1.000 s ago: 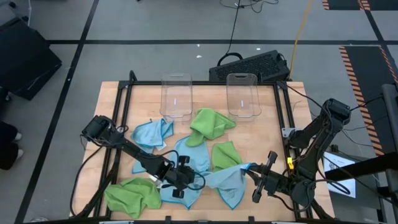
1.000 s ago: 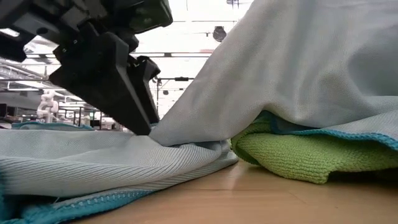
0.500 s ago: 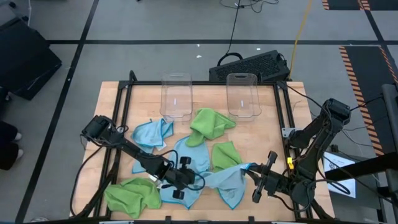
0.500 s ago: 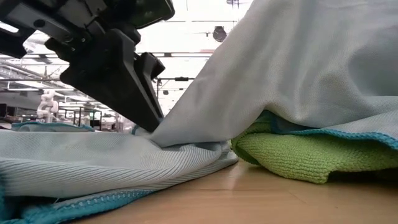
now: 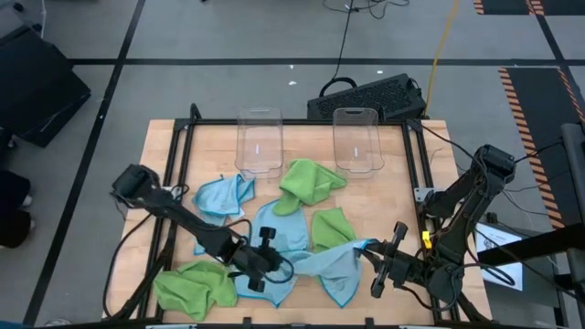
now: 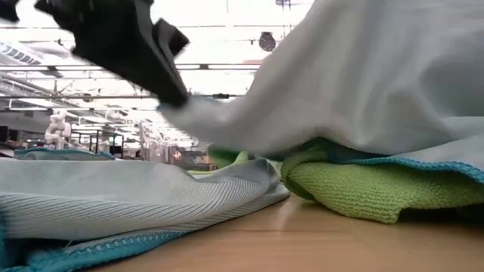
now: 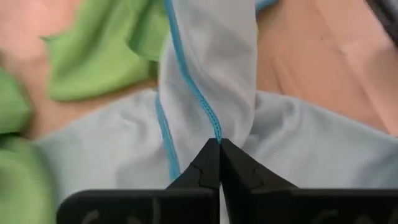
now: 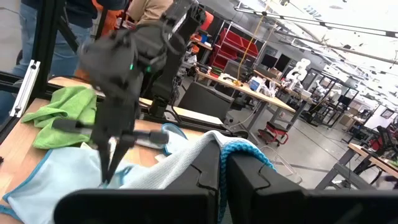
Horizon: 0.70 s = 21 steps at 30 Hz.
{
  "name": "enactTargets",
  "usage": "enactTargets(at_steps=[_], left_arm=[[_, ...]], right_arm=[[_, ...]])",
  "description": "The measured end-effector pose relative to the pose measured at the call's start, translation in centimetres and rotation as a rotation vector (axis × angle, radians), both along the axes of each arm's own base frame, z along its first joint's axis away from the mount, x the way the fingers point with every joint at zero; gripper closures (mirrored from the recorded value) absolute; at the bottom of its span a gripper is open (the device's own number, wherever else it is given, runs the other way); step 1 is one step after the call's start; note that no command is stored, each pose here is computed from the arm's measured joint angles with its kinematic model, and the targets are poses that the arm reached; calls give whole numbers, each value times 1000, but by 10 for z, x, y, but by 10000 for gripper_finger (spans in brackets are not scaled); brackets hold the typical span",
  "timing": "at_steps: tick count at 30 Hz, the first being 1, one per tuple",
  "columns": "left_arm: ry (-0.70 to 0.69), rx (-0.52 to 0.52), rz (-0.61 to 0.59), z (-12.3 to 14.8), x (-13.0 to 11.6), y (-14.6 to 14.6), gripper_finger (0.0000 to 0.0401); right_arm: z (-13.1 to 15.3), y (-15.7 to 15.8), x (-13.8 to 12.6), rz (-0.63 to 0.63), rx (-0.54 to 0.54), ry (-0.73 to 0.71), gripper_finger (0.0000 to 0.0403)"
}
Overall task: Fold microfiber towels
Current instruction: Fold the right blue microfiber towel
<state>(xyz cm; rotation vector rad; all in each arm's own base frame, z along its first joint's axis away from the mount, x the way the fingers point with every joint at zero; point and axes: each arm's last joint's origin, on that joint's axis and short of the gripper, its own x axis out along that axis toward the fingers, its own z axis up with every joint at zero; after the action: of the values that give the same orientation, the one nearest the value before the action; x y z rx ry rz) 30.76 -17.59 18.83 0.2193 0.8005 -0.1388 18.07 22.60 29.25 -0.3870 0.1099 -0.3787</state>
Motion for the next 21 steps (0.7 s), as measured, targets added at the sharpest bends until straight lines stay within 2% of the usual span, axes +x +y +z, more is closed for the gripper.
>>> enactTargets(at_steps=[8, 12, 16, 21], left_arm=[[-165, 61, -61, 58, -30, -2, 399], [-254, 109, -32, 81, -41, 4, 399], [-265, 164, 29, 91, -56, 7, 400], [-220, 236, 111, 85, -71, 4, 400]], right_arm=[[1, -1, 1, -4, 13, -8, 395], [1, -3, 3, -16, 31, -16, 395], [1, -5, 6, -29, 34, -17, 395], [1, -5, 6, -32, 35, -18, 395]])
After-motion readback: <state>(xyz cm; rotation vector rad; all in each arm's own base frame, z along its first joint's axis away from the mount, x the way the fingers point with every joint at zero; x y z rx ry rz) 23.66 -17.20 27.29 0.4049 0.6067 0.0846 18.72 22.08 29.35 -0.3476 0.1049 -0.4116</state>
